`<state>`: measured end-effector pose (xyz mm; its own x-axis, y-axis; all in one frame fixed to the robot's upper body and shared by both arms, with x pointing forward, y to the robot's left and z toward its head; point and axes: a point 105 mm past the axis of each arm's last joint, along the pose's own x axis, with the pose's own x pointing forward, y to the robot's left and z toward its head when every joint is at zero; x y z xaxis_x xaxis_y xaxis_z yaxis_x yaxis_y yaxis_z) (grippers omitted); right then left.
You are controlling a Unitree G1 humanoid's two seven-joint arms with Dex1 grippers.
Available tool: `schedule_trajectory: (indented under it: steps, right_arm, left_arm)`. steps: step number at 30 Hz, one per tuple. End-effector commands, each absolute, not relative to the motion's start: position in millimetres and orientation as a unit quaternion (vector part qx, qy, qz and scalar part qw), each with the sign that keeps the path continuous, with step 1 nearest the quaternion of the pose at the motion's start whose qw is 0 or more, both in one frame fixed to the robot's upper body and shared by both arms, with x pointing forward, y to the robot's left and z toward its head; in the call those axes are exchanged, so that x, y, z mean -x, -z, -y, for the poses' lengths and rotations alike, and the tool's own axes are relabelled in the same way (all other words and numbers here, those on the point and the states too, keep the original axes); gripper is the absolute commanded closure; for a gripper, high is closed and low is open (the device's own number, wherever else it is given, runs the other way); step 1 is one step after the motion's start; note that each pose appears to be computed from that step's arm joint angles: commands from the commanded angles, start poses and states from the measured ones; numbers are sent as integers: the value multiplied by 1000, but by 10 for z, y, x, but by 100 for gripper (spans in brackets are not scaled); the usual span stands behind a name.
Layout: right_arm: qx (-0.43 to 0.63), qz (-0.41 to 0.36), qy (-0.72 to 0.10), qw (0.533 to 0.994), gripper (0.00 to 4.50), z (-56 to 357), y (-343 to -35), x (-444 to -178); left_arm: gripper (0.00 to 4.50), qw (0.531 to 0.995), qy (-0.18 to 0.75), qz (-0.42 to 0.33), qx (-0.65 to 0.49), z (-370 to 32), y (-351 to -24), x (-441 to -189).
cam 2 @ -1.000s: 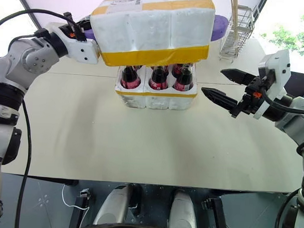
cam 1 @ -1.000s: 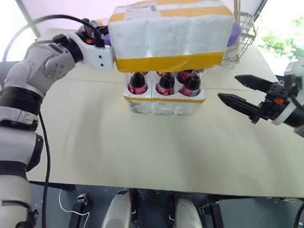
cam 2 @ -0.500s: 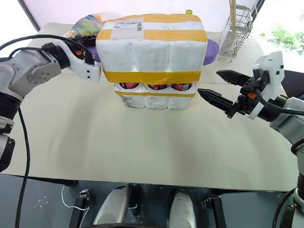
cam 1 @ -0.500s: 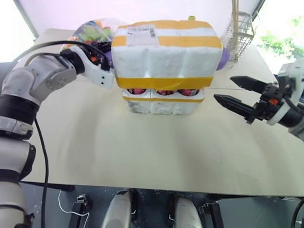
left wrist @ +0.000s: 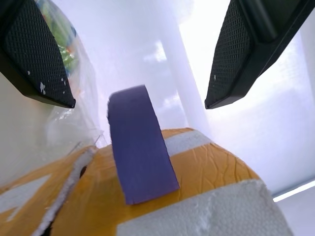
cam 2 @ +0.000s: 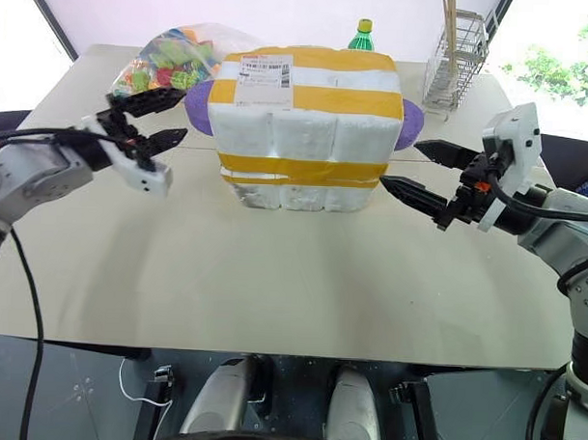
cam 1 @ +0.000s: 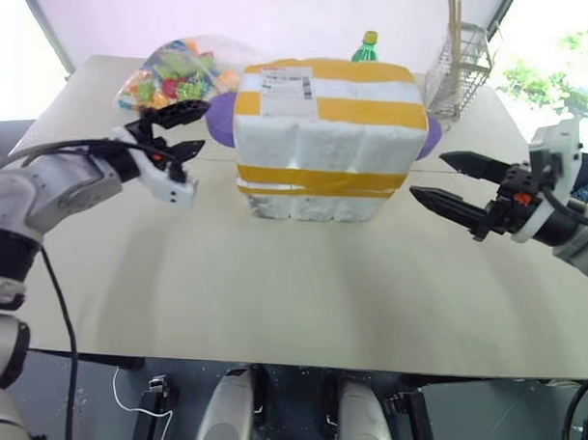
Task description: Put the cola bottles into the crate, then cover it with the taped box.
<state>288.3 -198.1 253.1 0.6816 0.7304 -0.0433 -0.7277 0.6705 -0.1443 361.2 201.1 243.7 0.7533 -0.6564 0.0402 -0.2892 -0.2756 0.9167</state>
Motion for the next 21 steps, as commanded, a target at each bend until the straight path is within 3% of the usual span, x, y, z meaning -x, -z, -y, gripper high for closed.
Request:
schedule_trajectory:
  steps: [1, 3, 4, 5, 7, 10, 13, 21]
  right_arm:
    - [87, 22, -387, 918, 0, 2059, -2578, -2860]
    - [90, 15, -379, 921, 0, 2111, -2530, -2871]
    - [90, 12, -375, 922, 0, 2138, -2506, -2881]
    - [89, 10, -373, 924, 0, 2162, -2487, -2890]
    - [88, 6, -367, 926, 0, 2209, -2455, -2918]
    - [100, 0, -357, 929, 0, 2265, -2404, -2979]
    - [105, 12, -366, 924, 0, 2235, -2445, -2986]
    - [88, 33, -387, 917, 0, 2182, -2601, -3023]
  left_arm:
    - [10, 689, 189, 252, -652, -2262, -2502, -3495]
    - [10, 842, 209, 133, -480, -2497, -2365, -3545]
    - [10, 894, 244, 67, -371, -2547, -2263, -3513]
    - [10, 911, 288, 37, -294, -2499, -2235, -3433]
    - [10, 919, 338, 7, -205, -2433, -2296, -3308]
    - [10, 891, 444, -37, -92, -2299, -2478, -2984]
    - [10, 862, 499, -71, -61, -2278, -2592, -2755]
    - [10, 868, 489, -41, -80, -2386, -2941, -2767]
